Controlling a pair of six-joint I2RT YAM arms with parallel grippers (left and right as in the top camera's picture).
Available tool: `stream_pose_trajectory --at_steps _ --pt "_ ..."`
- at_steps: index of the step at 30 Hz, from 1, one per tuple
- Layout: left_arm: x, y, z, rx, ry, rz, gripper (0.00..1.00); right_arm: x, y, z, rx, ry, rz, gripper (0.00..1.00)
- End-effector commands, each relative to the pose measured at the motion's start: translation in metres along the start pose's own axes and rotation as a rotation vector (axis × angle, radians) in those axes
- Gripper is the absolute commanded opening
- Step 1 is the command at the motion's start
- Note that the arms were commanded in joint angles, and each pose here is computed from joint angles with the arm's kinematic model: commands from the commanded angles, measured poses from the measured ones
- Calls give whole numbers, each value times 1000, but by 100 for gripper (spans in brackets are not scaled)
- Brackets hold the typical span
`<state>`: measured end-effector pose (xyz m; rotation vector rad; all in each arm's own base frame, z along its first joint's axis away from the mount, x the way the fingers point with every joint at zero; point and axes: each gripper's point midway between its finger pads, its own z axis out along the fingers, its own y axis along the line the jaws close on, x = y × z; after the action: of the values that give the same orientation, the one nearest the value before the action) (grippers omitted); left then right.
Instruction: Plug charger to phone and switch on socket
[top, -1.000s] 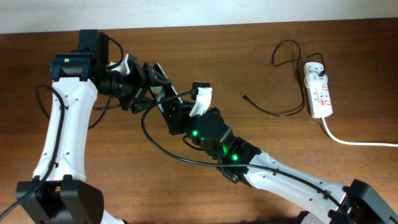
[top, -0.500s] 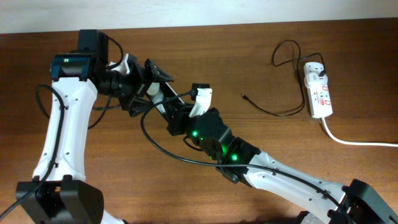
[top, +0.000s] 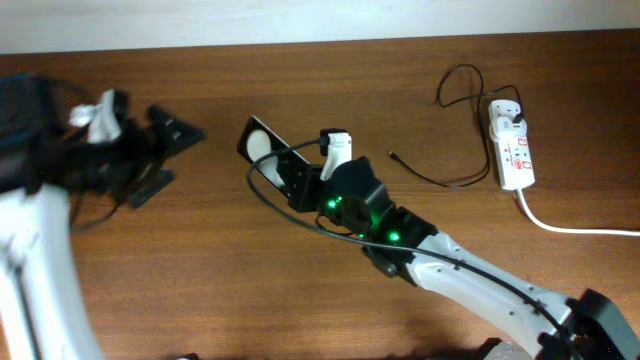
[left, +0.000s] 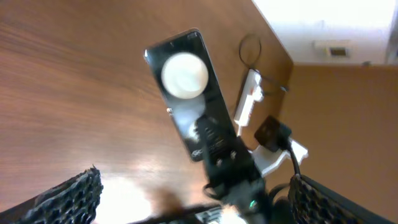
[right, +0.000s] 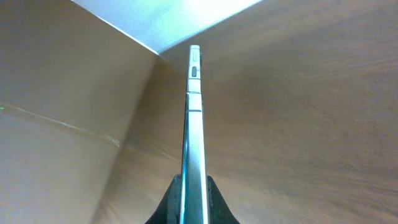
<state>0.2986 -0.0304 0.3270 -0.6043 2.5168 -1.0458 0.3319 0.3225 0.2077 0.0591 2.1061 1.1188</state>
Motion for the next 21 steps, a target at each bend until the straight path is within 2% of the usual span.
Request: stream_pose_trajectory --at_steps 1,6,10,15,19,21 --pt "27 -3 -61 -64 -204 180 99 -10 6 -24 -17 46 17 4" --pt "87 -12 -105 -127 -393 260 99 -13 10 -58 -59 128 40 4" --pt "132 -15 -111 -128 -463 319 99 -13 -4 -93 4 150 52 4" --pt "167 17 -83 -129 -430 289 99 -7 -22 -143 30 129 73 4" --pt "169 51 -48 -90 -376 120 99 4 -30 -168 -15 119 125 4" --pt "165 55 -31 -19 -342 104 99 10 -41 -172 1 110 178 4"
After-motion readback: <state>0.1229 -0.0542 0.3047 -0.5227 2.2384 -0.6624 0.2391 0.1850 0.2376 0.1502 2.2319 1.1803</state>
